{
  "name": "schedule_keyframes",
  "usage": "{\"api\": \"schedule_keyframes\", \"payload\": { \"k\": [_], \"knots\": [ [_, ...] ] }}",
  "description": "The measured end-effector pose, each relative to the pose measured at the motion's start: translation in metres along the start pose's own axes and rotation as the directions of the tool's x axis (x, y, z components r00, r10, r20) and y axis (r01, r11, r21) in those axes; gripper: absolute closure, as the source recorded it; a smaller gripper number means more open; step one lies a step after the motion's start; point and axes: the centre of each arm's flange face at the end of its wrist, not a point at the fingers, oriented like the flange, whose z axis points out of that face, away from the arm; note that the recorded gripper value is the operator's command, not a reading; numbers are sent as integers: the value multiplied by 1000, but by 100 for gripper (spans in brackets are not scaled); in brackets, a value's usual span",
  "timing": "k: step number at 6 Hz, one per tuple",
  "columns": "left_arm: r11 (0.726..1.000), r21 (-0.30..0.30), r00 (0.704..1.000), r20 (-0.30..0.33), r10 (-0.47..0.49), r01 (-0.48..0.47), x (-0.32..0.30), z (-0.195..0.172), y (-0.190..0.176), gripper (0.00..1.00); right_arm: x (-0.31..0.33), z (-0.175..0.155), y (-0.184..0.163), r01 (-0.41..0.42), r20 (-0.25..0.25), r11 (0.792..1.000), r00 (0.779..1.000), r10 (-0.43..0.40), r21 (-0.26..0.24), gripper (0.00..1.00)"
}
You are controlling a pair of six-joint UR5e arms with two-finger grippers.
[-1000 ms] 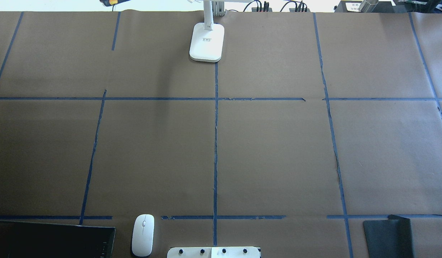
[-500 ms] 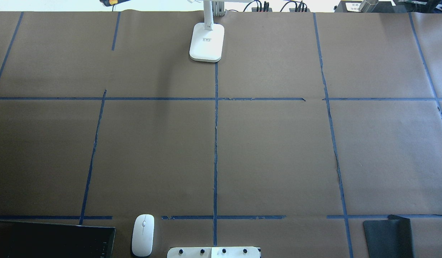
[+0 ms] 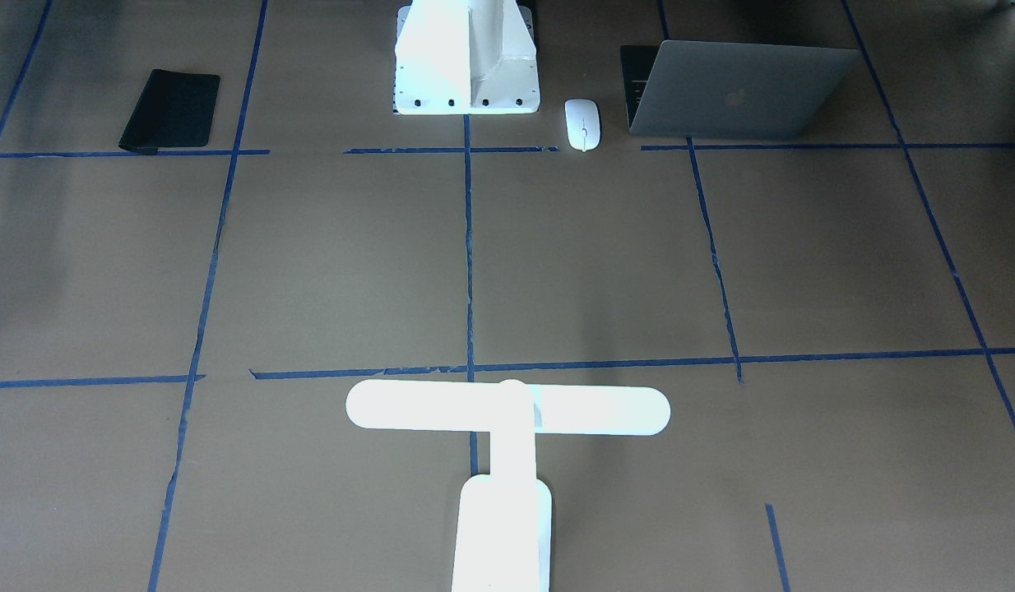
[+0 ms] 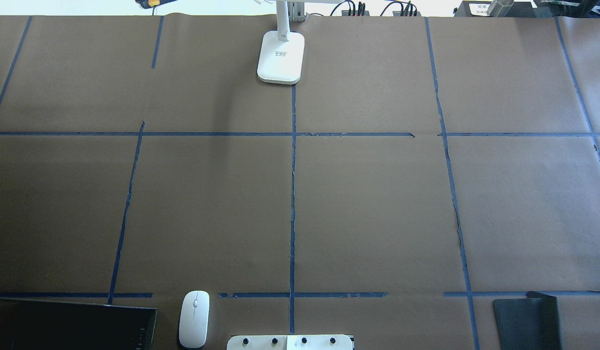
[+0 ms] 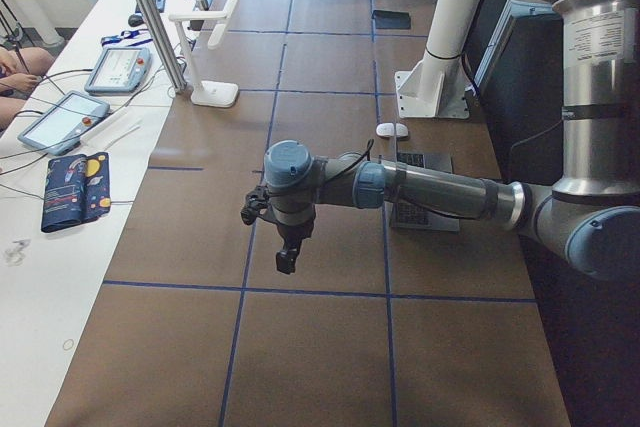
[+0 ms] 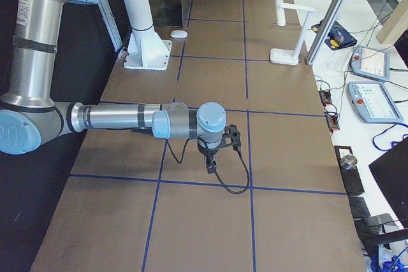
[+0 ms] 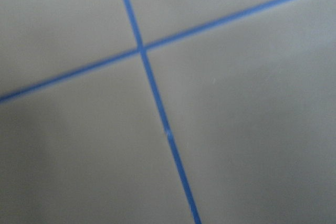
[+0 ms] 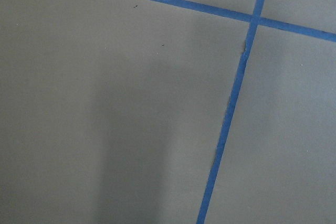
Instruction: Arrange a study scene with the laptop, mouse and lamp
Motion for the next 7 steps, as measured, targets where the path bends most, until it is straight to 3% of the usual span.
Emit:
{"api": "schedule_keyframes", "payload": {
  "k": [1,2,3,5,7],
  "knots": [
    [999,39,1000,0,30,-30,5,-4,-7,0,0,0,0,1,0,1000,1000,-1,0,0],
    [993,79,995,-52,88,-83,26,5,-13,0,-1,0,0,2,5,1000,1000,-2,2,0],
    [981,122,975,-143,170,-153,72,13,-25,0,-2,-1,0,2,15,1000,1000,-2,3,0],
    [938,181,908,-252,335,-295,182,5,-25,0,-3,-1,1,2,25,1000,1000,-2,4,0],
    [873,222,813,-321,486,-434,284,-21,-1,3,-3,0,1,1,25,1000,1000,-1,4,0]
  ]
}}
